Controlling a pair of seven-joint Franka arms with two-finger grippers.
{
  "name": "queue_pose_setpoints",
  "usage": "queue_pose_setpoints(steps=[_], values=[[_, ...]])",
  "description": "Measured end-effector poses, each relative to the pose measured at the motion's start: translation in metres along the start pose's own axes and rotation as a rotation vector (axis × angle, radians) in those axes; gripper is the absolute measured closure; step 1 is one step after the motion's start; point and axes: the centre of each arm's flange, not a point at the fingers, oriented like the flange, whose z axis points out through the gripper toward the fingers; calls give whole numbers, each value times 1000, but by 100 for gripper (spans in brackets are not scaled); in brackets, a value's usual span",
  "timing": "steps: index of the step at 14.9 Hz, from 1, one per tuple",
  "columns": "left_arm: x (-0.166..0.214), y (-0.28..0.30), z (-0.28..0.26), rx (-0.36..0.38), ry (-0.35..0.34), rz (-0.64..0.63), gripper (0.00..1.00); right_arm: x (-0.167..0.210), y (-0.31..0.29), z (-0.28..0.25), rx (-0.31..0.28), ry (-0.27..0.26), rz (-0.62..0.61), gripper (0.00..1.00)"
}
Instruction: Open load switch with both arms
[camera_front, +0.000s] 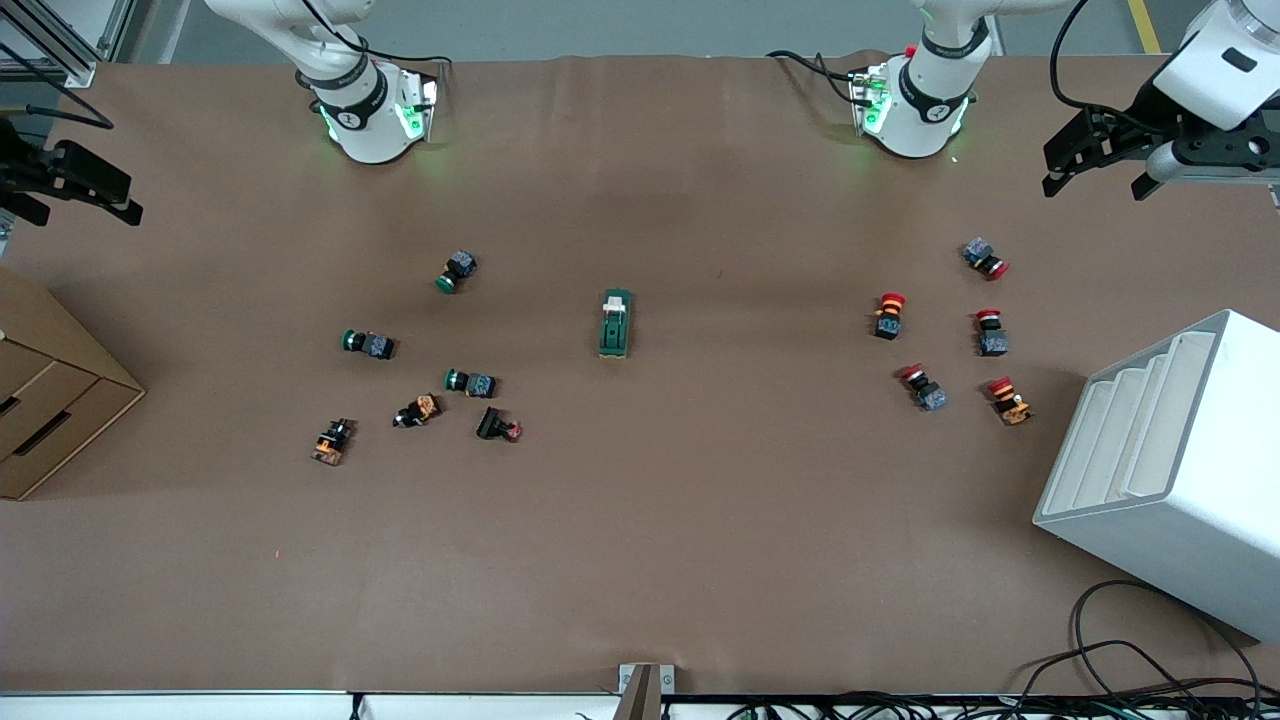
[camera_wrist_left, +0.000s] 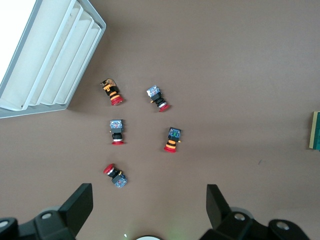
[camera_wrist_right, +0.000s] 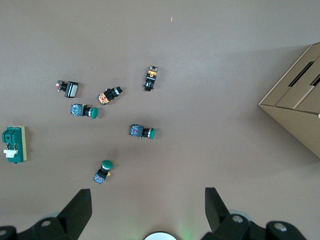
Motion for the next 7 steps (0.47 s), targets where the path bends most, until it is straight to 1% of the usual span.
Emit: queue_pose_setpoints(steps=[3,5,7], values=[[13,-6,-9,47,15,1,0,-11,11,-2,3,9,19,0],[25,-7,-13,54,21,1,0,-13,13,-2,4,5,23,0],[32,-8,-13,53,12,1,0,-14,13,-1,4,-2,23,0]])
